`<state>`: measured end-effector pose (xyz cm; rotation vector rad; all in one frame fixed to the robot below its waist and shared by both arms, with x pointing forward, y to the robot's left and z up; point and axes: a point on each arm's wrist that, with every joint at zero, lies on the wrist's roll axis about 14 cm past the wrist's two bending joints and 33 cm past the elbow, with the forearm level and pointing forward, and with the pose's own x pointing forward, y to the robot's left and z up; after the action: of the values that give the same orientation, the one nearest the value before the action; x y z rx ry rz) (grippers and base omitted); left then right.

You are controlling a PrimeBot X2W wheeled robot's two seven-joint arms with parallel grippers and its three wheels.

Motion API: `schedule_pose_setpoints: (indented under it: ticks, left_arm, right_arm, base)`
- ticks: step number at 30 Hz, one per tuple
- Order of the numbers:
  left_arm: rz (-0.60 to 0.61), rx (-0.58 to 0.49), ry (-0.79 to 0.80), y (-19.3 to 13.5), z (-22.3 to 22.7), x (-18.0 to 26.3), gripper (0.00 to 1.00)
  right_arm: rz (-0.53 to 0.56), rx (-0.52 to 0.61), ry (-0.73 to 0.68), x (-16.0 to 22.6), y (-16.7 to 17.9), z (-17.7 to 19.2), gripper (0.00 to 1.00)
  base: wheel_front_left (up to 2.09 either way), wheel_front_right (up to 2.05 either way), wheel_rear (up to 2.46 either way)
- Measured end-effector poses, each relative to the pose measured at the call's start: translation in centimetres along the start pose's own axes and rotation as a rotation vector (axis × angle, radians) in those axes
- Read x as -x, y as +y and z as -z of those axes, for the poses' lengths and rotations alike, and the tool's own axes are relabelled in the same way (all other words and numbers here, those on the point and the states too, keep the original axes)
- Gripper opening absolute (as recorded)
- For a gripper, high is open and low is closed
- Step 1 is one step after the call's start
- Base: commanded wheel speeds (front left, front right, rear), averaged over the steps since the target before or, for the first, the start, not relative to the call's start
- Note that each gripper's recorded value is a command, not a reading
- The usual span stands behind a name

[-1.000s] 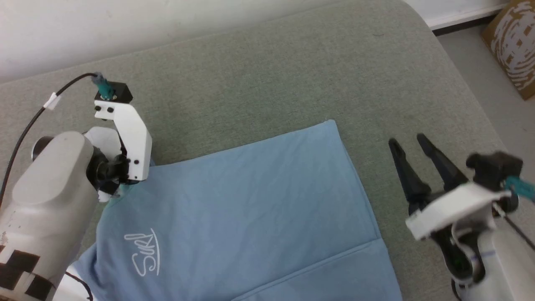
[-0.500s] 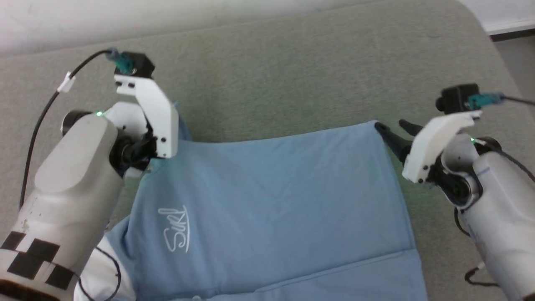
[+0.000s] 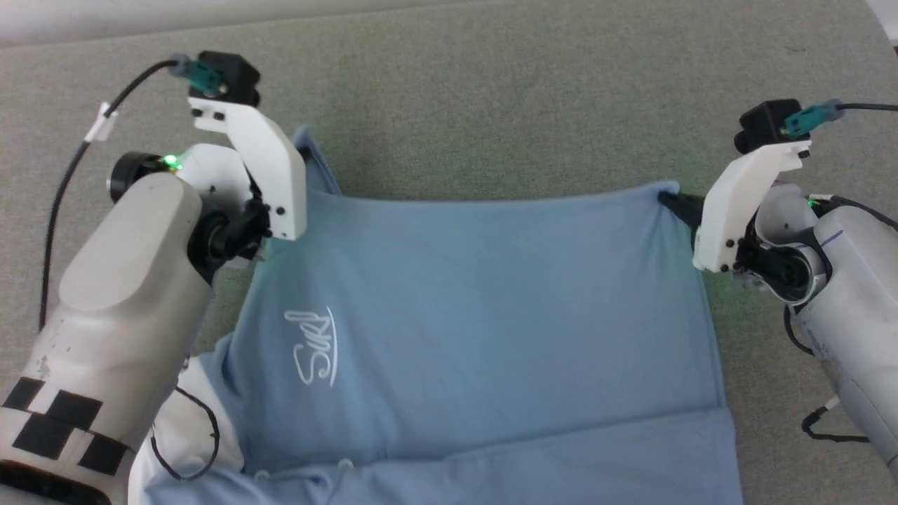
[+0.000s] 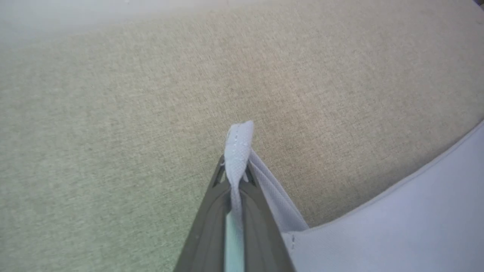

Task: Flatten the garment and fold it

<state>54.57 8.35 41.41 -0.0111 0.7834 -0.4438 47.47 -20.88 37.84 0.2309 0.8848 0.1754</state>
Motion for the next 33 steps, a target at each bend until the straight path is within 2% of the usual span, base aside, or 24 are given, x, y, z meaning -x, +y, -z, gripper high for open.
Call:
schedule_pose_setpoints:
  ticks: [6, 12, 15, 18, 21, 27, 28, 29, 30, 31, 32, 33]
  left_arm:
    - [-0.068, 0.018, -0.176, 1.4, -3.6, 2.3, 0.0]
    - [-0.089, 0.04, -0.387, 1.4, -6.9, 6.2, 0.0]
    - [-0.098, 0.09, -0.456, 1.5, -5.6, 8.3, 0.0]
    - [-0.122, 0.169, -0.479, 1.6, -2.1, 10.0, 0.0]
    - [-0.149, 0.249, -0.478, 1.4, 1.9, 11.7, 0.0]
    - [-0.164, 0.354, -0.42, -0.6, 8.6, 13.5, 0.0]
    - [-0.168, 0.364, -0.414, -0.8, 9.3, 13.7, 0.0]
    - [-0.169, 0.374, -0.405, -1.0, 9.9, 13.9, 0.0]
    - [-0.172, 0.383, -0.396, -1.2, 10.5, 14.1, 0.0]
    - [-0.178, 0.39, -0.392, -1.3, 11.0, 14.2, 0.11]
    - [-0.182, 0.397, -0.391, -1.3, 11.5, 14.4, 0.49]
    - [-0.188, 0.4, -0.387, -1.4, 11.9, 14.5, 1.0]
  right_arm:
    - [-0.01, 0.004, -0.291, 2.5, 0.5, -5.4, 0.0]
    - [-0.019, 0.031, -0.49, 6.4, 0.9, -8.8, 0.0]
    - [-0.045, 0.023, -0.482, 7.2, 1.6, -6.7, 0.0]
    - [-0.055, 0.011, -0.431, 7.5, 1.8, -2.8, 0.0]
    - [-0.054, -0.006, -0.387, 7.8, 1.8, 0.6, 0.0]
    - [-0.007, -0.048, -0.377, 7.6, 0.5, 4.6, 0.0]
    - [0.001, -0.055, -0.38, 7.5, 0.3, 5.1, 0.06]
    - [0.006, -0.066, -0.384, 7.5, 0.2, 5.5, 0.33]
    - [0.009, -0.078, -0.383, 7.4, 0.2, 5.9, 0.48]
    - [0.013, -0.087, -0.378, 7.4, 0.2, 6.5, 0.79]
    - [0.015, -0.096, -0.379, 7.4, 0.2, 7.0, 1.0]
    - [0.017, -0.106, -0.383, 7.5, 0.1, 7.4, 1.0]
  base:
    - [0.0, 0.0, 0.0]
    - [0.0, 0.0, 0.0]
    - [0.0, 0.0, 0.0]
    - [0.0, 0.0, 0.0]
    - [0.0, 0.0, 0.0]
    - [0.0, 0.0, 0.0]
    - [0.0, 0.0, 0.0]
    - [0.0, 0.0, 0.0]
    - [0.0, 0.0, 0.0]
    - [0.0, 0.0, 0.0]
    - [0.0, 0.0, 0.0]
    - [0.0, 0.0, 0.0]
